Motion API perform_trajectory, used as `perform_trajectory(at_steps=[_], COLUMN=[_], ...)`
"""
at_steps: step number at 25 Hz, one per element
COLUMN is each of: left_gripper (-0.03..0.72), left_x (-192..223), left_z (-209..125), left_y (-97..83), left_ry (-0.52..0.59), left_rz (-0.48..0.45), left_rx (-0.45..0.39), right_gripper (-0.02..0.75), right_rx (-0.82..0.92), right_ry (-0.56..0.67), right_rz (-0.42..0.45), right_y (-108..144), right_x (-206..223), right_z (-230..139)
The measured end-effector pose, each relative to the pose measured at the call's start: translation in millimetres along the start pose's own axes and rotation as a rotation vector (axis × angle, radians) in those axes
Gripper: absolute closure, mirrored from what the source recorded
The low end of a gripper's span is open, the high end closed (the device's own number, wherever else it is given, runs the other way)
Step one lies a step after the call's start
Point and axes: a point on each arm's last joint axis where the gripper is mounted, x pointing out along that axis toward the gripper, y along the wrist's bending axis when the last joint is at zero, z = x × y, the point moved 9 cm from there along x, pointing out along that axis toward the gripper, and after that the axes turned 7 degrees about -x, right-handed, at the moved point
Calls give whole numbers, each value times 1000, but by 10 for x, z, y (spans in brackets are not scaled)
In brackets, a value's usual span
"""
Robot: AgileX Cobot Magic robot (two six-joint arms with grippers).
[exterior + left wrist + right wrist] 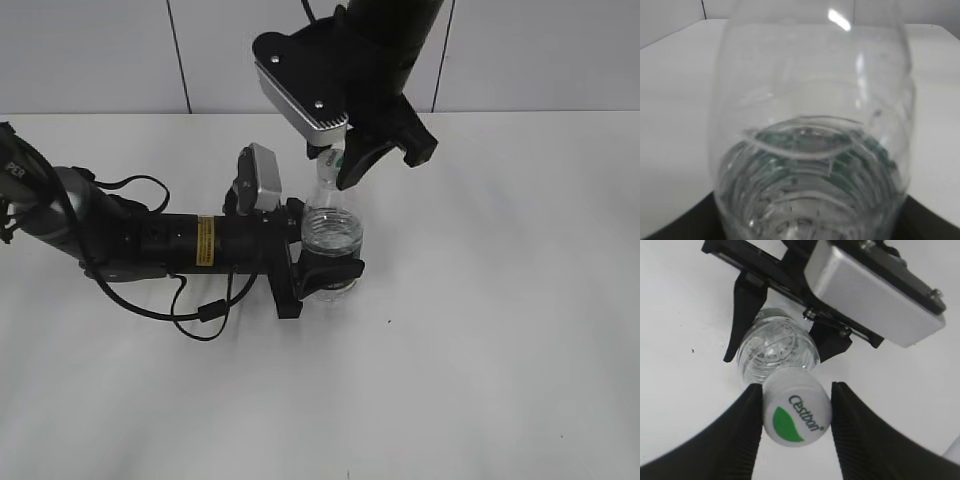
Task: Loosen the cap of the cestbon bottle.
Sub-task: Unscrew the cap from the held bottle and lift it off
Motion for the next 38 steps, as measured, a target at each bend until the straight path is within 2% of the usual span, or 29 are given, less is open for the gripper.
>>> perform_trajectory(at_steps=[5,11,21,27,34,38], left_gripper=[282,283,283,283,283,283], left_x=[-2,-2,-2,-2,-2,-2], left_z=[0,0,-1,-1,-1,-3], left_y=[3,3,3,3,3,4], left_ry=[0,0,1,1,1,2], left_rz=[1,1,1,1,1,2], left_rx=[-4,-4,-15,-27,-29,-29], right_gripper=[281,222,214,214,214,214], right_rx=[67,212,581,809,1178,1430], right_ry=[-5,-17,-54,-60,-44,-31], right_rz=[-22,-22,-12,-49,-156,-129], right_y=[-39,-43,-49,-138,-345,-279], right_x=[-1,-1,-3,-57,-317,-350], right_z=[8,27,85,67,-56,-66])
